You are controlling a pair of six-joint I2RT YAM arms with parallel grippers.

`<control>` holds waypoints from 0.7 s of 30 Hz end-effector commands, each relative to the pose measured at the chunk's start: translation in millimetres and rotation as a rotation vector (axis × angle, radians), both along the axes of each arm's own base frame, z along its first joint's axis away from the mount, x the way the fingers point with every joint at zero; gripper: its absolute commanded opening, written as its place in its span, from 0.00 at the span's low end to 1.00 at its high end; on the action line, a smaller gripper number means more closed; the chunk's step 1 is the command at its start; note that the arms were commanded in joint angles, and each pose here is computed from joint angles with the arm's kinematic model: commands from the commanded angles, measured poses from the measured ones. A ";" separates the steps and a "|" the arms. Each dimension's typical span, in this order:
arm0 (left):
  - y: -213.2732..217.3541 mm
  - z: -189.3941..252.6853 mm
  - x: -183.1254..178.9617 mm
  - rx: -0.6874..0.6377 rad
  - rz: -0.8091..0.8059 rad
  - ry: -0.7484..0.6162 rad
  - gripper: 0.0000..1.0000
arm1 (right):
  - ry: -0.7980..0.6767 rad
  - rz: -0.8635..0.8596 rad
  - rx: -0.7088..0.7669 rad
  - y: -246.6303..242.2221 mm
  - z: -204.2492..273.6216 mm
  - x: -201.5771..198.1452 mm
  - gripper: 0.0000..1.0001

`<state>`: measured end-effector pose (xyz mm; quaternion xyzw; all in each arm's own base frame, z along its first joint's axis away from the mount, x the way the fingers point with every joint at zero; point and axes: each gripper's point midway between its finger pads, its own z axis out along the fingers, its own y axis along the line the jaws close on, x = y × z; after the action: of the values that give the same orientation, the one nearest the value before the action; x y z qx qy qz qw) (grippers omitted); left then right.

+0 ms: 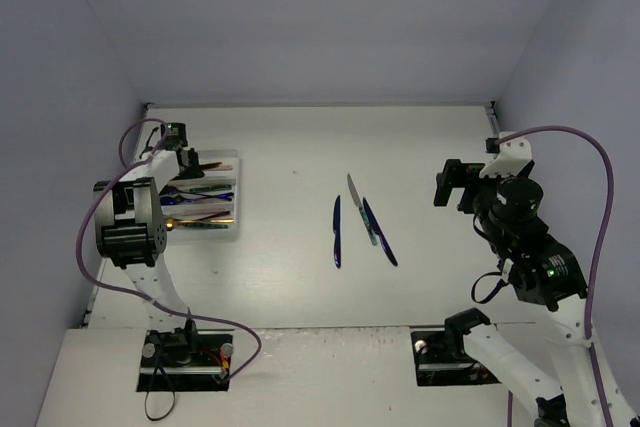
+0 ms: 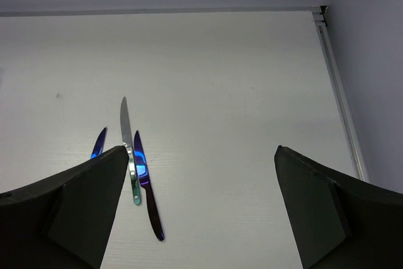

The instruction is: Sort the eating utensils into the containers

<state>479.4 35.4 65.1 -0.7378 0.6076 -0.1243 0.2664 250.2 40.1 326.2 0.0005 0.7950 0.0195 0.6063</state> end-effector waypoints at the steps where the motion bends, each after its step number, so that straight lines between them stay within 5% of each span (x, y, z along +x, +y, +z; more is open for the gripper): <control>1: -0.8 38.9 36.8 -0.052 0.039 -0.160 0.03 | -0.029 -0.044 -0.020 -5.7 4.4 12.8 1.00; 15: -8.4 82.1 34.7 0.075 -0.114 -0.170 0.53 | -0.026 -0.041 -0.028 -5.4 3.4 13.7 1.00; 21: -65.9 124.0 12.5 0.295 -0.485 -0.164 0.57 | -0.041 -0.033 -0.020 -5.3 7.6 10.2 1.00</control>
<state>499.9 16.9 109.3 -0.6635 0.6677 -0.1463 0.3042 253.7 37.8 314.2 -0.0039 0.8045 0.0035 0.5939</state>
